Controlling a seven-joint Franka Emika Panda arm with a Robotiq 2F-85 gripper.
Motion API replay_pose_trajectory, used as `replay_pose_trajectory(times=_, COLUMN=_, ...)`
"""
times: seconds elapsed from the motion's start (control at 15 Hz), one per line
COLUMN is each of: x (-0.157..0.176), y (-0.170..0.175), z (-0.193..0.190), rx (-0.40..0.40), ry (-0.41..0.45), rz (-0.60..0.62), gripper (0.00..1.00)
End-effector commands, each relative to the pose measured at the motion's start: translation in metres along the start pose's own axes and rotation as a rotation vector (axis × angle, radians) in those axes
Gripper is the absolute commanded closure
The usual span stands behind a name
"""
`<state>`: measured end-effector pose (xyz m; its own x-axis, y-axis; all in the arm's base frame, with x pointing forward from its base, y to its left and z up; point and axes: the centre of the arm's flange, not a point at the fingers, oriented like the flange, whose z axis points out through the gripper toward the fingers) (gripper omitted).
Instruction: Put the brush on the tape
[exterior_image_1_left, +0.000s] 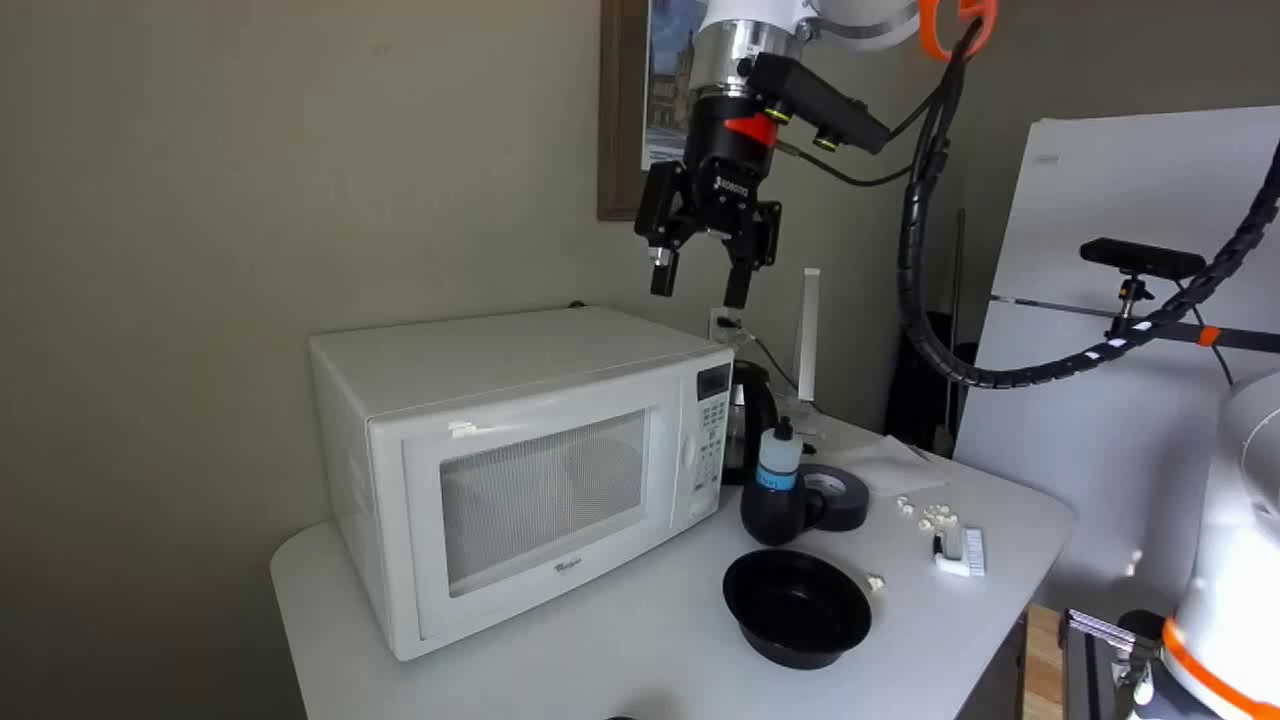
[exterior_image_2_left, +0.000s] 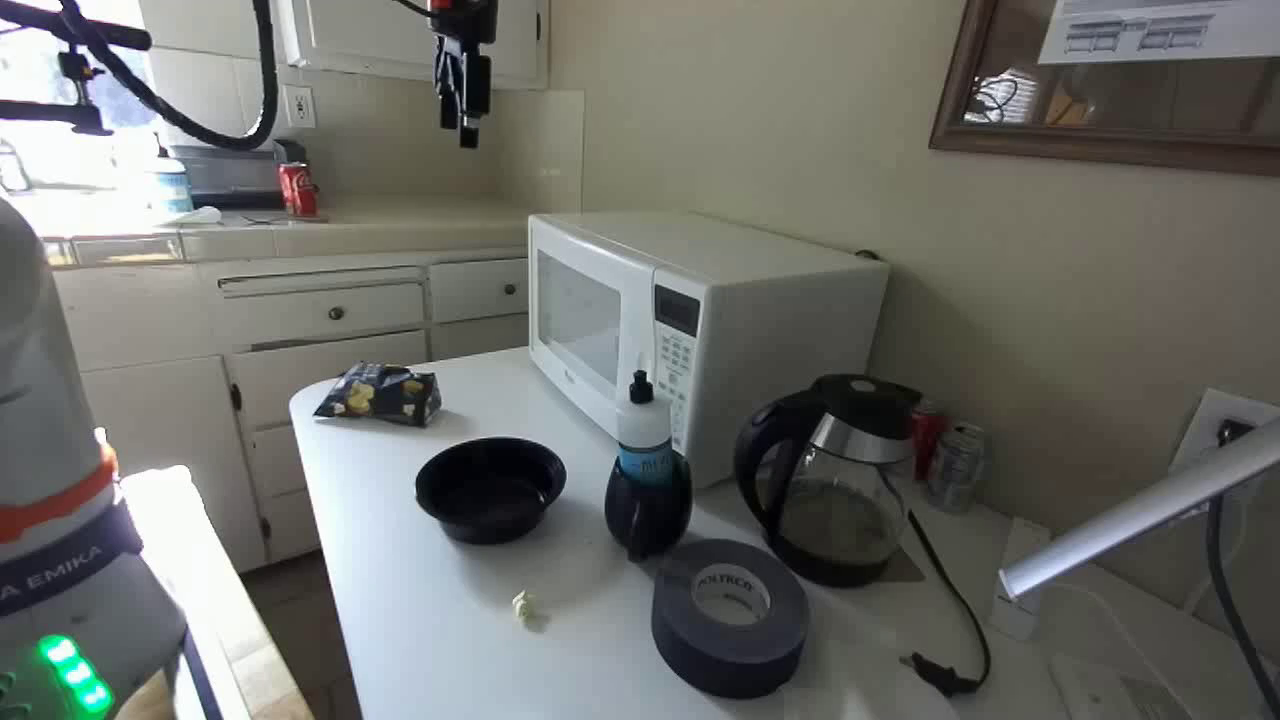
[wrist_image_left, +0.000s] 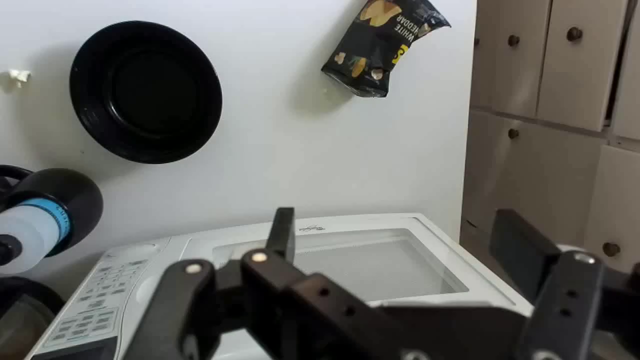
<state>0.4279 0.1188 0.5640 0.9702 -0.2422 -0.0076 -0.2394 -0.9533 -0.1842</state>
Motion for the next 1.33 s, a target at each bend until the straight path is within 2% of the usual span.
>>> replay_pose_trajectory(times=0.0, x=0.000, y=0.000, z=0.000, rx=0.000, ry=0.000, rz=0.000, gripper=0.00)
replay_pose_trajectory(times=0.13, x=0.000, y=0.000, z=0.000, rx=0.000, ry=0.000, rz=0.000, gripper=0.00)
replay_pose_trajectory(times=0.27, x=0.008, y=0.014, z=0.001, rx=0.001, ry=0.012, rz=0.064, gripper=0.00)
replay_pose_trajectory(times=0.53, x=0.032, y=0.073, z=-0.007, rx=0.012, ry=0.029, rz=0.264, gripper=0.00)
replay_pose_trajectory(times=0.67, x=0.040, y=0.116, z=-0.011, rx=0.002, ry=0.046, rz=0.345, gripper=0.00)
replay_pose_trajectory(times=0.87, x=0.052, y=0.183, z=-0.008, rx=-0.067, ry=0.090, rz=0.446, gripper=0.00)
replay_pose_trajectory(times=1.27, x=0.057, y=0.308, z=0.028, rx=-0.183, ry=0.173, rz=0.709, gripper=0.00)
